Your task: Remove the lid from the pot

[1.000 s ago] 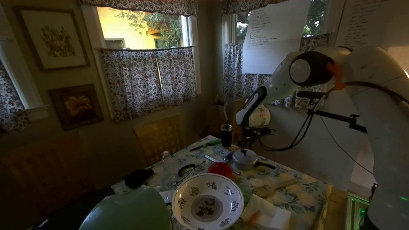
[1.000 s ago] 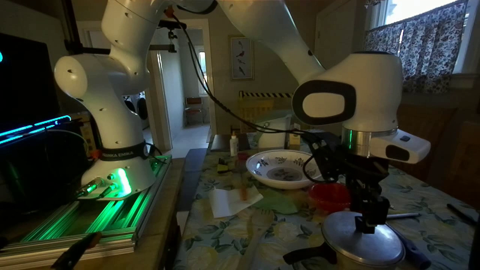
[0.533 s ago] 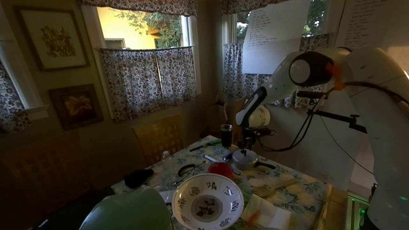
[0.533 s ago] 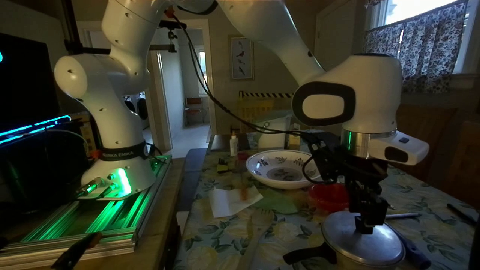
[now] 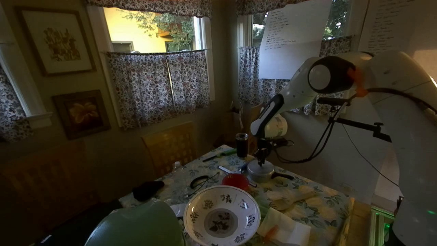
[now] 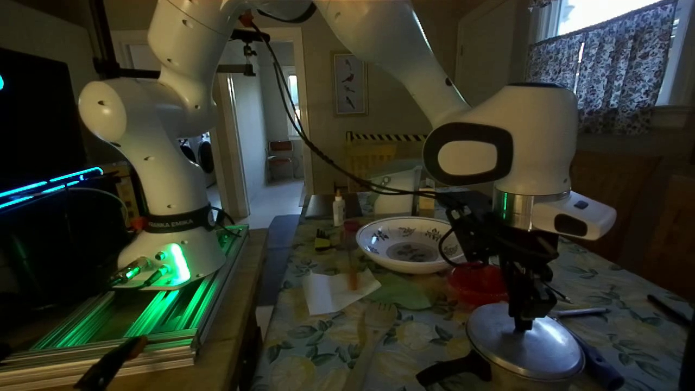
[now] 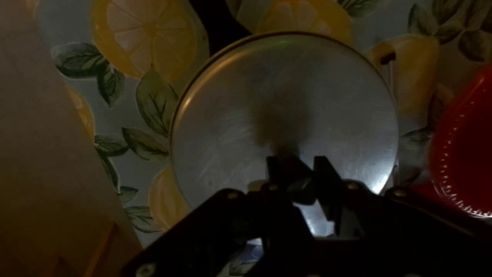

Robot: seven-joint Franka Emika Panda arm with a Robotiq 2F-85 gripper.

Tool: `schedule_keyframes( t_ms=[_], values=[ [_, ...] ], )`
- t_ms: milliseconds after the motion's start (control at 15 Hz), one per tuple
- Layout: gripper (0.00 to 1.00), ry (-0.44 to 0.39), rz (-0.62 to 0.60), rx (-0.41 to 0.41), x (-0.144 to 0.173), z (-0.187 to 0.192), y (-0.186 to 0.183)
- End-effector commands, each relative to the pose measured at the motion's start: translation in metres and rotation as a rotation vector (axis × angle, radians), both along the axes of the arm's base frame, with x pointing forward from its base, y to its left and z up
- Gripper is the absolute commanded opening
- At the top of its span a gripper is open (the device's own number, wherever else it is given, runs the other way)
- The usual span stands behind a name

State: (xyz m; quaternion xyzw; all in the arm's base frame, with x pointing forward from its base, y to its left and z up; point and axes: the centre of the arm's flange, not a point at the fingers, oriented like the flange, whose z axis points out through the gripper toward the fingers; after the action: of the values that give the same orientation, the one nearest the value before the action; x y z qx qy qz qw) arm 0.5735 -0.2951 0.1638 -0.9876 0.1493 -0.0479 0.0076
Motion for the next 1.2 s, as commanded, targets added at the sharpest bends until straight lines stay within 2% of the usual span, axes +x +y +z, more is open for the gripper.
schedule_keyframes(
  t_ms=[0,467,800,1133],
  values=[
    [0.06,-0.04,0.018,-0.029,0.005,0.004,0.0],
    [0.06,-0.076,0.059,-0.048,0.008,0.062,0.021],
    [0.06,-0.045,0.139,-0.015,0.013,0.096,0.055],
    [0.06,-0.047,0.236,-0.058,0.044,0.121,0.074]
  ],
)
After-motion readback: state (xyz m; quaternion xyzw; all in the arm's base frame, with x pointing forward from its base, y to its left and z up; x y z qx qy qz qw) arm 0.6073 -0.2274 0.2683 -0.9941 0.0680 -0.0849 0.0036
